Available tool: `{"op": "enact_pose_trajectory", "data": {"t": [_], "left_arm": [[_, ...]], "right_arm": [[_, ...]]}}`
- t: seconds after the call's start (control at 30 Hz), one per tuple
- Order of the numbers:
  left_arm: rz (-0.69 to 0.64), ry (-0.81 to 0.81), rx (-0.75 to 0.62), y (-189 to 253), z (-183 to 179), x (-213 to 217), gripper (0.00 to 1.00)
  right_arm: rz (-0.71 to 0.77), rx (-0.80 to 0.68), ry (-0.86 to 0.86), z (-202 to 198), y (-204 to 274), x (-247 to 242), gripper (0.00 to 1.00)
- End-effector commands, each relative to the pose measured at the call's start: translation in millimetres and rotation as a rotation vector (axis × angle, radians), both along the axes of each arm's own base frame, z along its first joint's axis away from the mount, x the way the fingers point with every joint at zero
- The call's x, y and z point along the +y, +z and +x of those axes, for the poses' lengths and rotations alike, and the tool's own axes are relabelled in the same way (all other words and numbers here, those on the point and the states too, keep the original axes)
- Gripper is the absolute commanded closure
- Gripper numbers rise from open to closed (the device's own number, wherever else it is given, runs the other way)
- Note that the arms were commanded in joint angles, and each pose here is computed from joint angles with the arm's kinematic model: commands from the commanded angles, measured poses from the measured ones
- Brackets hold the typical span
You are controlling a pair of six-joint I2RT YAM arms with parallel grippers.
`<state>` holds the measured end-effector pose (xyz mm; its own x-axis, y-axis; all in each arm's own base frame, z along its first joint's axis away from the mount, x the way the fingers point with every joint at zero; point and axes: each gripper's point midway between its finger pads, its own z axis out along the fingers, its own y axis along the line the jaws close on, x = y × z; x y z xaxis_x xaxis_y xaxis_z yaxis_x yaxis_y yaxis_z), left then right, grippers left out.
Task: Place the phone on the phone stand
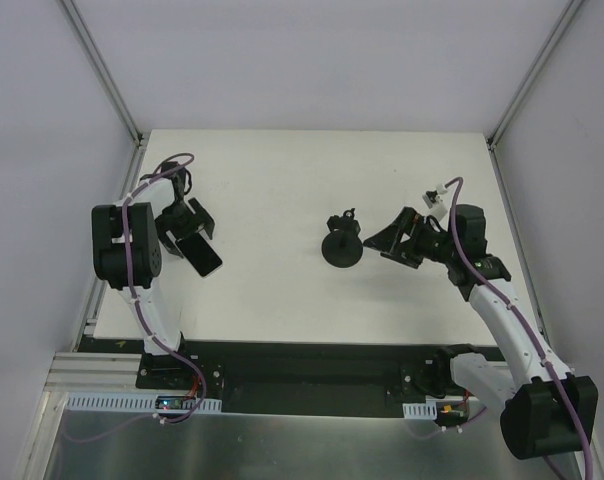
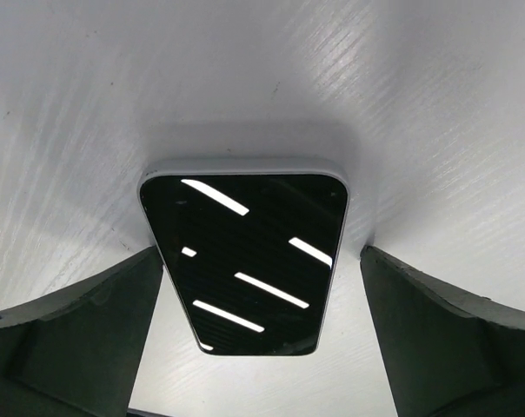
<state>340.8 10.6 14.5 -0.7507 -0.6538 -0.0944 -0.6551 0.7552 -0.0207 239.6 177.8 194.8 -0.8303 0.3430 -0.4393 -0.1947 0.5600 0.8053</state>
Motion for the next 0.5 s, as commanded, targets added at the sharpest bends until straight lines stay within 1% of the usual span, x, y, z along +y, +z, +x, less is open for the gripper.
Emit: {"op": "enact_pose_trajectory", "data": {"t": [0.0, 0.1, 0.13, 0.2, 0.23, 0.33, 0.37, 0.43, 0.47], "left_arm": [[0.036, 0.058, 0.043, -14, -22, 4, 0.06], [0.052, 0.058, 0.033, -18, -24, 7, 0.16], [0.056, 0.055, 0.035, -19, -25, 7, 0.27], [0.058, 0.049, 0.034, -20, -25, 8, 0.36], [0.055, 0.049, 0.034, -20, -26, 8, 0.47], [0.051, 0.034, 0.006, -13, -25, 7, 0.67], [0.048, 0.029, -0.003, -10, -25, 6, 0.78], [0.043, 0.009, -0.038, 1, -22, 5, 0.91], [0.033, 0.002, -0.051, 5, -21, 3, 1.0]], "right_arm": [[-0.042, -0.043, -0.043, 4, 12, -9, 0.04], [-0.057, -0.028, -0.056, 5, 9, -11, 0.04], [-0.06, -0.029, -0.059, 5, 9, -11, 0.04], [-0.076, -0.013, -0.079, 6, 7, -14, 0.04], [-0.091, 0.011, -0.085, 4, 3, -16, 0.04], [-0.127, 0.007, -0.1, 7, 6, -21, 0.04], [-0.13, 0.002, -0.1, 7, 8, -21, 0.04], [-0.127, -0.022, -0.105, 9, 16, -22, 0.04], [-0.127, -0.03, -0.103, 10, 18, -21, 0.04]]}}
